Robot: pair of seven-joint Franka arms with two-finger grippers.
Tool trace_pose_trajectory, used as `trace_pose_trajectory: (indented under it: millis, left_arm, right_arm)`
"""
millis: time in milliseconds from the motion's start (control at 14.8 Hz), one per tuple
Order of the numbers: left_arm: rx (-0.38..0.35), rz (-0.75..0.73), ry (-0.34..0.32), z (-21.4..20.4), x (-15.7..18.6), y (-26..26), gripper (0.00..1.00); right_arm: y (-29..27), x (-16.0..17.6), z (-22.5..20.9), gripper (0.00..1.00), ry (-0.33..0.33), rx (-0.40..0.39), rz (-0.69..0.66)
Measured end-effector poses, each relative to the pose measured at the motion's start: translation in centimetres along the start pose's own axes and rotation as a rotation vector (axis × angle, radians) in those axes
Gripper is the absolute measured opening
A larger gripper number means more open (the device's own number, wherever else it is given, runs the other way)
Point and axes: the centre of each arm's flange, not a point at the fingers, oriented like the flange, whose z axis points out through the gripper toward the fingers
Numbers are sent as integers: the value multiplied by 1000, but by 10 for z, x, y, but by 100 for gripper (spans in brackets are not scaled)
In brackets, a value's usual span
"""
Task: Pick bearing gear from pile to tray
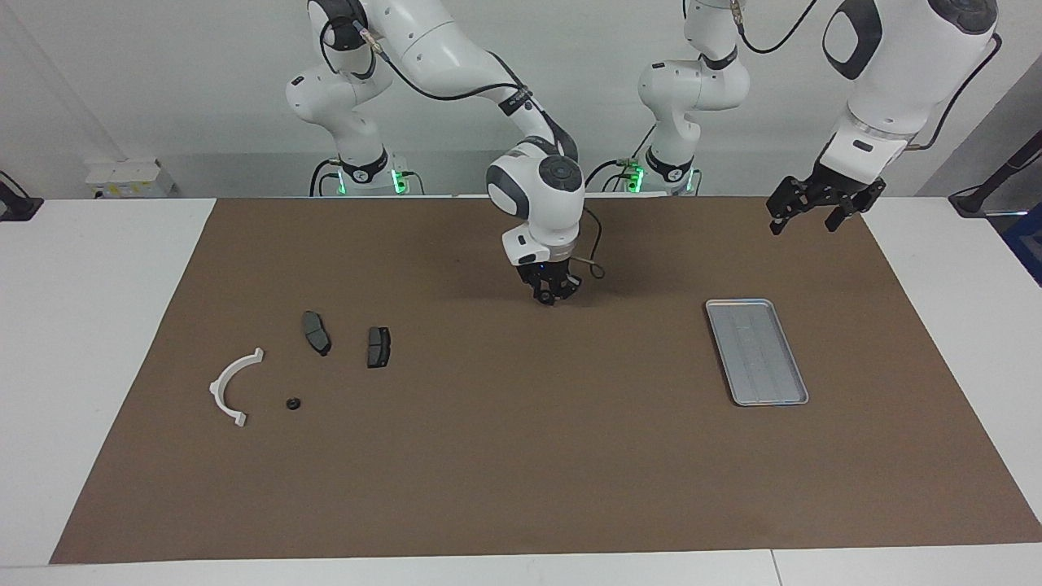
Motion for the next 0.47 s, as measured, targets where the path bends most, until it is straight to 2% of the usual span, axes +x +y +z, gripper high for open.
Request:
trace_pose_trajectory:
  millis: [472]
  left_arm:
    - [-1,-3,8,5,-4,-1,100]
  right_arm:
    - [0,1,4,36,1,-2,1]
